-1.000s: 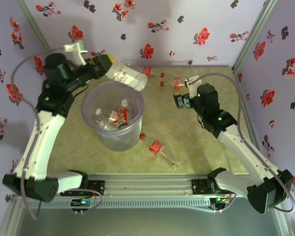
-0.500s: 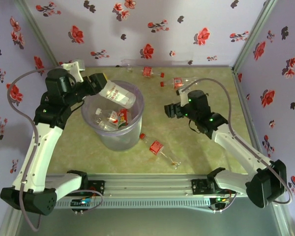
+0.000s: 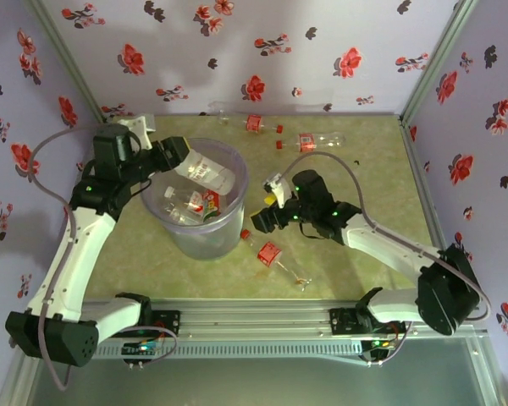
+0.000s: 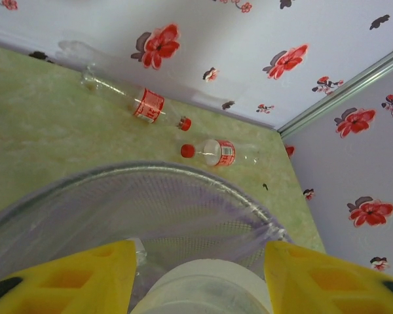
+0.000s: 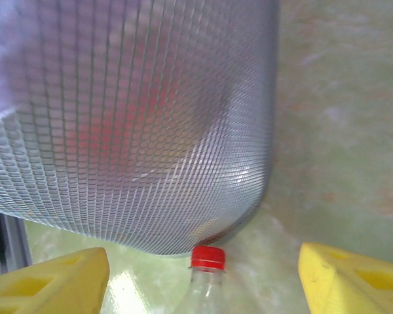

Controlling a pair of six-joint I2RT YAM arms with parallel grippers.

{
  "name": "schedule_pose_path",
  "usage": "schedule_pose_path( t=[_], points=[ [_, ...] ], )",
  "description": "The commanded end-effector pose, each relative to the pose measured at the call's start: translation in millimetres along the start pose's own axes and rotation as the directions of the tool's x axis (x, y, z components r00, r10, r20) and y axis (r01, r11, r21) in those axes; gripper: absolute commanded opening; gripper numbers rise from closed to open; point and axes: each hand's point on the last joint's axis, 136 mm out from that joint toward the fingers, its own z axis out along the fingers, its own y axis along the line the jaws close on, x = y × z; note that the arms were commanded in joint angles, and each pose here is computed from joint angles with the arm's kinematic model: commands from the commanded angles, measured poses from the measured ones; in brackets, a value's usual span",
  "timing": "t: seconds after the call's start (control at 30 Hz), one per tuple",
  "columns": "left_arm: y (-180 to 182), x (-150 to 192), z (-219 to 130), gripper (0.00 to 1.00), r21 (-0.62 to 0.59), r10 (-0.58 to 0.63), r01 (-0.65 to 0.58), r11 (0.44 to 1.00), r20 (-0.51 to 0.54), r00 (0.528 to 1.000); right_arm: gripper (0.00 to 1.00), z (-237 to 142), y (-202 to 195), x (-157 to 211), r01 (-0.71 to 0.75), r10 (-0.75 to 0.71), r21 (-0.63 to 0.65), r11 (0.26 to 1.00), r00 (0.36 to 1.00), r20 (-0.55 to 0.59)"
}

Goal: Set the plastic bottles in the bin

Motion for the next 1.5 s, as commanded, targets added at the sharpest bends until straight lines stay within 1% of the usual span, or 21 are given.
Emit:
schedule_pose_path(
  t=[0.0,0.23,0.33,0.5,0.63,0.73,0.83,0.87,0.93,0.97,1.03,1.13,1.17,1.23,1.27,1.4,1.47],
  points=[
    [3,14,9,0.00,0.007,-0.003,0.003,1.000,-0.043,0.999,0.76,9,9,-19,0.029,-0.026,-0.050,0.998,0.999,0.047],
    [21,49,19,0.00,-0.048,0.039,-0.048,0.998,-0.172,0.984,0.74,25,1,-30,0.006,-0.004,-0.030,1.000,0.997,0.071],
    [22,64,22,0.00,-0.029,0.052,-0.060,0.998,-0.233,0.971,0.74,28,-2,-34,-0.001,0.002,-0.014,1.000,0.997,0.079],
    [22,80,24,0.00,-0.004,0.085,-0.090,0.996,-0.296,0.952,0.74,34,-4,-38,-0.004,0.004,-0.001,1.000,0.997,0.083],
    [22,97,31,0.00,0.011,0.119,-0.124,0.992,-0.360,0.925,0.74,40,-3,-38,-0.003,0.003,0.002,1.000,0.997,0.076],
    [24,108,36,0.00,0.015,0.130,-0.135,0.991,-0.393,0.910,0.74,42,-1,-40,0.000,0.000,-0.001,1.000,0.997,0.079],
    [27,113,37,0.00,0.010,0.120,-0.127,0.992,-0.400,0.909,0.74,42,-1,-42,0.000,0.000,0.001,1.000,0.997,0.081],
    [27,114,36,0.07,0.011,0.120,-0.126,0.992,-0.399,0.909,0.74,42,-1,-42,0.000,0.000,0.001,1.000,0.997,0.081],
    [25,111,31,0.32,0.011,0.127,-0.133,0.991,-0.386,0.914,0.74,41,-1,-42,0.004,-0.004,0.005,1.000,0.997,0.080],
    [24,108,29,0.40,0.009,0.130,-0.137,0.991,-0.380,0.916,0.74,41,-1,-42,0.004,-0.004,0.006,1.000,0.997,0.080],
    [23,100,23,0.63,-0.005,0.144,-0.156,0.988,-0.365,0.920,0.74,41,-1,-42,0.005,-0.006,0.005,1.000,0.997,0.077],
    [21,84,12,0.83,-0.041,0.182,-0.208,0.977,-0.340,0.922,0.75,40,-2,-43,0.008,-0.009,0.012,1.000,0.997,0.078],
    [21,77,9,0.89,-0.052,0.196,-0.225,0.973,-0.331,0.923,0.74,39,-2,-43,0.009,-0.010,0.014,1.000,0.997,0.079],
    [18,65,3,0.96,-0.062,0.218,-0.249,0.967,-0.310,0.925,0.75,38,-2,-43,0.010,-0.012,0.017,1.000,0.997,0.080],
    [15,58,1,0.98,-0.063,0.229,-0.258,0.964,-0.298,0.927,0.75,38,-2,-42,0.011,-0.012,0.020,1.000,0.997,0.079],
    [5,40,-4,0.98,-0.059,0.258,-0.282,0.958,-0.265,0.929,0.76,33,-6,-42,0.030,-0.034,0.054,0.998,0.997,0.073],
    [3,34,-4,0.95,-0.066,0.264,-0.289,0.955,-0.254,0.930,0.76,28,-11,-41,0.040,-0.046,0.087,0.995,0.997,0.066]
  ],
)
